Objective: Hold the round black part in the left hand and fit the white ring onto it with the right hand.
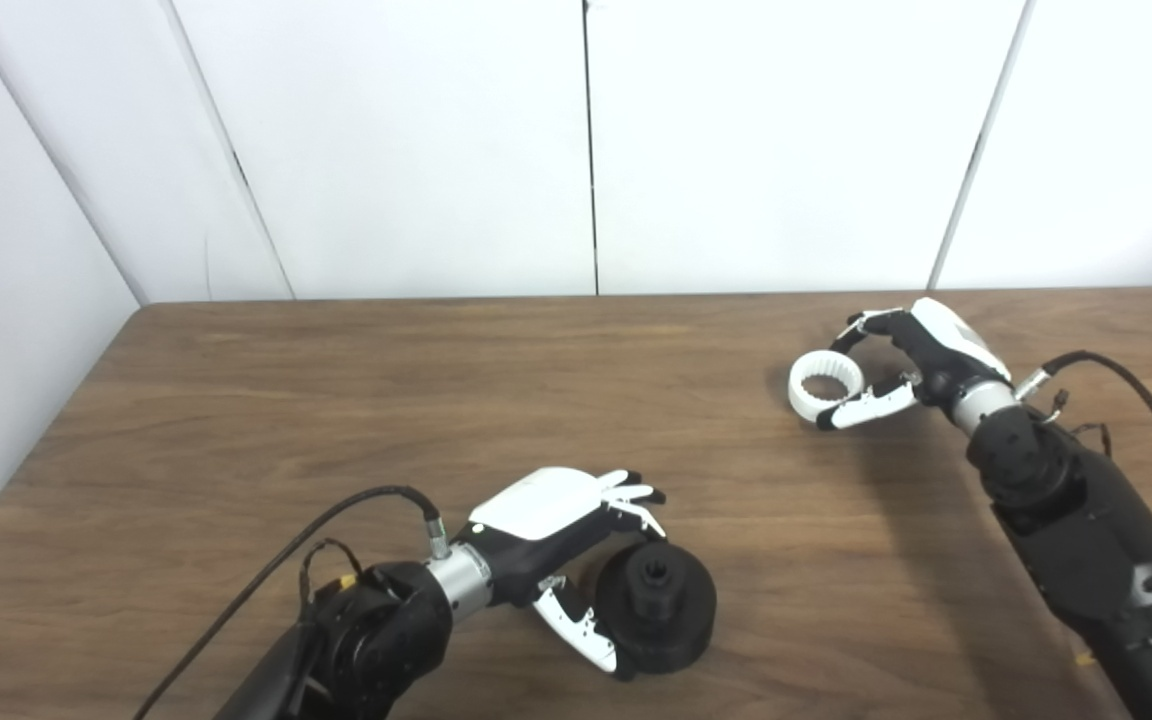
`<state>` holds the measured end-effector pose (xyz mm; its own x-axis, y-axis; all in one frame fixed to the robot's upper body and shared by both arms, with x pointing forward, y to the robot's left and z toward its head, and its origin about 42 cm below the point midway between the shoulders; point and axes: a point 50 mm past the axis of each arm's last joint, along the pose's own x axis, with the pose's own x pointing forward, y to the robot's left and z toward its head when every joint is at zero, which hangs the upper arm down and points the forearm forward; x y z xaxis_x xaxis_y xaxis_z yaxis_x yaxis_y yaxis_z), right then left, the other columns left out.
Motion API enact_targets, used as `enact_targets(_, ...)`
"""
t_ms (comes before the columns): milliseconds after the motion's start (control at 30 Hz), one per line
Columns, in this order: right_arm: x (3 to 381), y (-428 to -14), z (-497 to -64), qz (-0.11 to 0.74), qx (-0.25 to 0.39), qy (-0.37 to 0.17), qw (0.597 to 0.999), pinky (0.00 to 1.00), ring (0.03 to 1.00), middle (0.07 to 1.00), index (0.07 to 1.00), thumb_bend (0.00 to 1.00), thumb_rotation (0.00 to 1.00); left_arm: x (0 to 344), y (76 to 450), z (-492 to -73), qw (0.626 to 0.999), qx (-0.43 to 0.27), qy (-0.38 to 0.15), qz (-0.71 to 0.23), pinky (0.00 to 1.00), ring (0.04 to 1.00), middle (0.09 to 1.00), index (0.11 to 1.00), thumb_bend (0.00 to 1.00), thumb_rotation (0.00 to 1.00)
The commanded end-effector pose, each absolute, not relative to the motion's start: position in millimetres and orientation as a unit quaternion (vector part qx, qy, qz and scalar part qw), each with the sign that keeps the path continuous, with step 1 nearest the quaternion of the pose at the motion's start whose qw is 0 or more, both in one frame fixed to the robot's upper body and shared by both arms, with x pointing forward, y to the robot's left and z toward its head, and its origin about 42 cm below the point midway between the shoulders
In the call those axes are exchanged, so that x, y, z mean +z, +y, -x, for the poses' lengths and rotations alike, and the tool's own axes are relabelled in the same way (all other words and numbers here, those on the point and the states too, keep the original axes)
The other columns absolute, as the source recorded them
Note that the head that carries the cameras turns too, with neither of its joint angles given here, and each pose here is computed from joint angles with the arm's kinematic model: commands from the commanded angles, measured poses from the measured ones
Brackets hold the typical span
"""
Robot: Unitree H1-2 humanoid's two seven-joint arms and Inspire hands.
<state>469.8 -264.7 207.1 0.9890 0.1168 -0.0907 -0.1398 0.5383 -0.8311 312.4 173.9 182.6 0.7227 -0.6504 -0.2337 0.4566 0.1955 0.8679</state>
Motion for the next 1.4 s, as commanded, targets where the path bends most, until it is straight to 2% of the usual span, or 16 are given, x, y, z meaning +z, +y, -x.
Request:
enact_targets(0, 241.5, -265.4, -475.9, 0.469, 0.056, -0.032, 0.881, 0.86, 0.948, 0.865, 0.495, 0.52, 0.16, 189.2, 173.5, -314.7, 0.760, -0.357, -0.107, -0.532, 0.90, 1.000, 0.952, 0.684, 0.86, 0.31)
enact_targets(133, 247.4, -264.8, -469.2, 0.448, 0.060, -0.047, 0.891, 0.85, 0.934, 0.858, 0.494, 0.52, 0.16, 188.5, 174.2, -315.1, 0.761, -0.358, -0.107, -0.531, 0.90, 1.000, 0.951, 0.681, 0.86, 0.30)
enact_targets(467, 275.7, -258.0, -439.4, 0.420, 0.089, -0.085, 0.899, 0.93, 0.919, 0.853, 0.492, 0.52, 0.16, 186.0, 174.3, -316.8, 0.760, -0.358, -0.104, -0.532, 0.90, 1.000, 0.951, 0.682, 0.86, 0.30)
enact_targets(933, 310.3, -241.4, -380.6, 0.402, 0.147, -0.137, 0.893, 0.93, 0.929, 0.858, 0.492, 0.52, 0.16, 185.6, 172.3, -316.1, 0.762, -0.358, -0.101, -0.530, 0.88, 1.000, 0.951, 0.684, 0.86, 0.30)
enact_targets(1367, 318.5, -222.8, -334.0, 0.430, 0.189, -0.161, 0.868, 0.86, 0.915, 0.854, 0.493, 0.52, 0.16, 186.5, 172.0, -315.2, 0.761, -0.358, -0.102, -0.531, 0.89, 1.000, 0.951, 0.683, 0.86, 0.30)
